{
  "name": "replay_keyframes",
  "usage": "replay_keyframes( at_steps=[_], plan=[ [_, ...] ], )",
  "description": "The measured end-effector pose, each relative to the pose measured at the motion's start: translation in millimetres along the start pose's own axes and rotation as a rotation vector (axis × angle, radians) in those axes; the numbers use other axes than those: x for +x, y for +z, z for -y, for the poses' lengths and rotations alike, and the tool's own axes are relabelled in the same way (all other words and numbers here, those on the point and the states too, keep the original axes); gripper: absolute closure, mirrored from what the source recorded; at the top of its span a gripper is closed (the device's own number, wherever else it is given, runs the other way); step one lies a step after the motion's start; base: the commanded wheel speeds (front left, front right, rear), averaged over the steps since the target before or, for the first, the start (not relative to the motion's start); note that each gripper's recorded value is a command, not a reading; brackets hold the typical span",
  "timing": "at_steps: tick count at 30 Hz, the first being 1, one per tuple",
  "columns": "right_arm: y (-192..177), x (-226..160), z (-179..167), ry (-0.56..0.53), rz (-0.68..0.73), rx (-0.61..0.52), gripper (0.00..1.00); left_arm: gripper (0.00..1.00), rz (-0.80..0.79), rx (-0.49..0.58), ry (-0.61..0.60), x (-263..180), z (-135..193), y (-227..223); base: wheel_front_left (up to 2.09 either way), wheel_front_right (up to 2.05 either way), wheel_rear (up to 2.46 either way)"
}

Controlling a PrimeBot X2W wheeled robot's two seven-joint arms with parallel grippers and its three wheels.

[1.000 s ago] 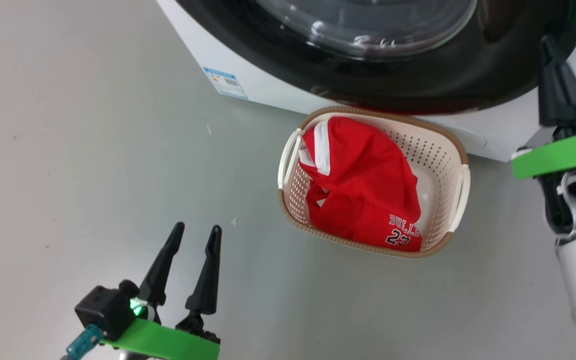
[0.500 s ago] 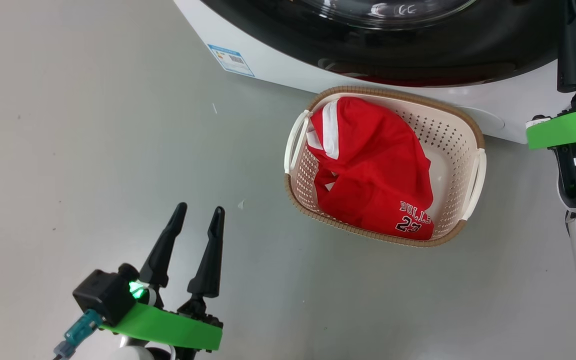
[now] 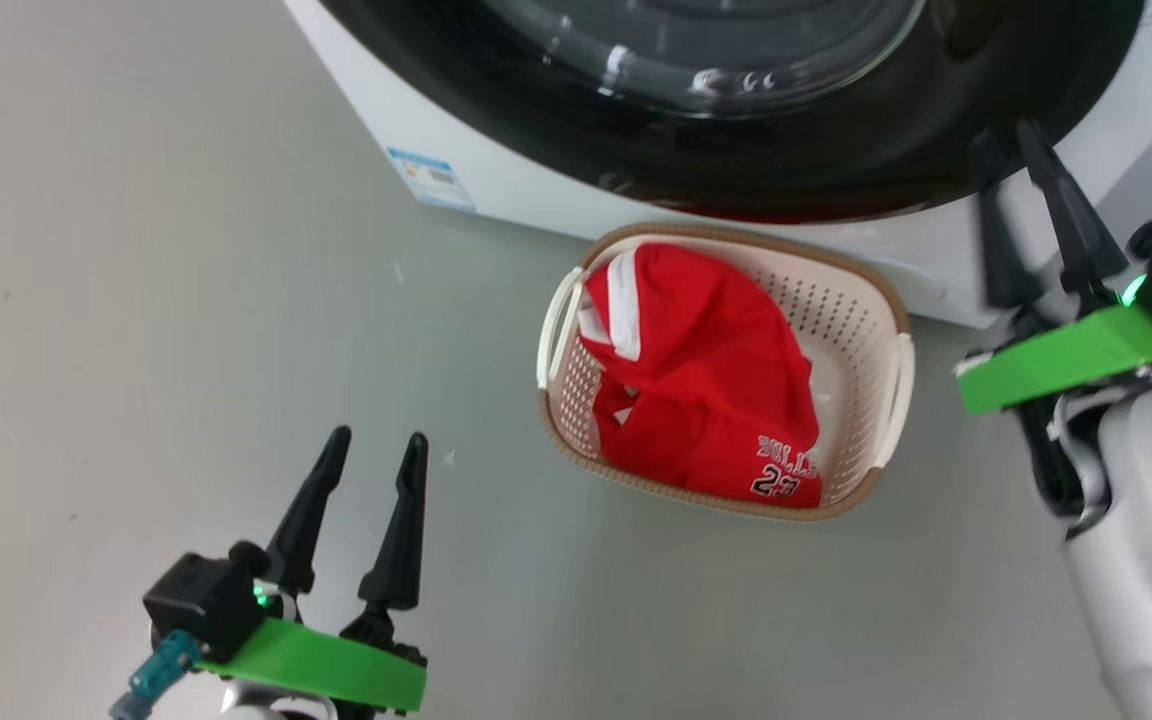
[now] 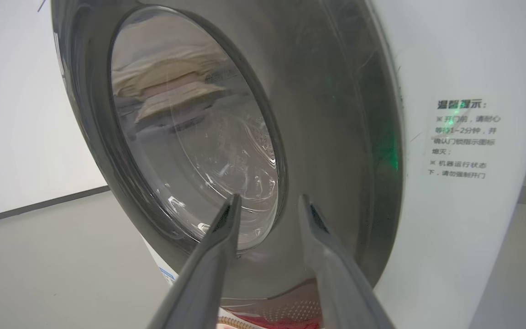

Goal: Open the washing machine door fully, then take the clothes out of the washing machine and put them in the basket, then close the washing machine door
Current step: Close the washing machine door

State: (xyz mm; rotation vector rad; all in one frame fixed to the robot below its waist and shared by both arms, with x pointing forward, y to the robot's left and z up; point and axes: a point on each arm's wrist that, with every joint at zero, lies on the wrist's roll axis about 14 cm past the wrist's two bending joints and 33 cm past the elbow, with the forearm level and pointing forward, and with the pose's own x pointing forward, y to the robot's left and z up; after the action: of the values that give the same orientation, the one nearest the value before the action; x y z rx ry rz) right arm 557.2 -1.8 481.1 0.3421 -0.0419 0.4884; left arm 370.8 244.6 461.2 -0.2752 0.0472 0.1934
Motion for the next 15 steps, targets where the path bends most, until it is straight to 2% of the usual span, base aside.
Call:
replay_keyframes(
  at_steps=[15],
  plan=[
    [1.8, -74.2, 0.2, -0.071, -0.062, -0.011, 0.0, 0.0, 0.007, 0.03, -0.029, -19.4, 5.1, 1.1, 0.0, 0.0, 0.0]
  ],
)
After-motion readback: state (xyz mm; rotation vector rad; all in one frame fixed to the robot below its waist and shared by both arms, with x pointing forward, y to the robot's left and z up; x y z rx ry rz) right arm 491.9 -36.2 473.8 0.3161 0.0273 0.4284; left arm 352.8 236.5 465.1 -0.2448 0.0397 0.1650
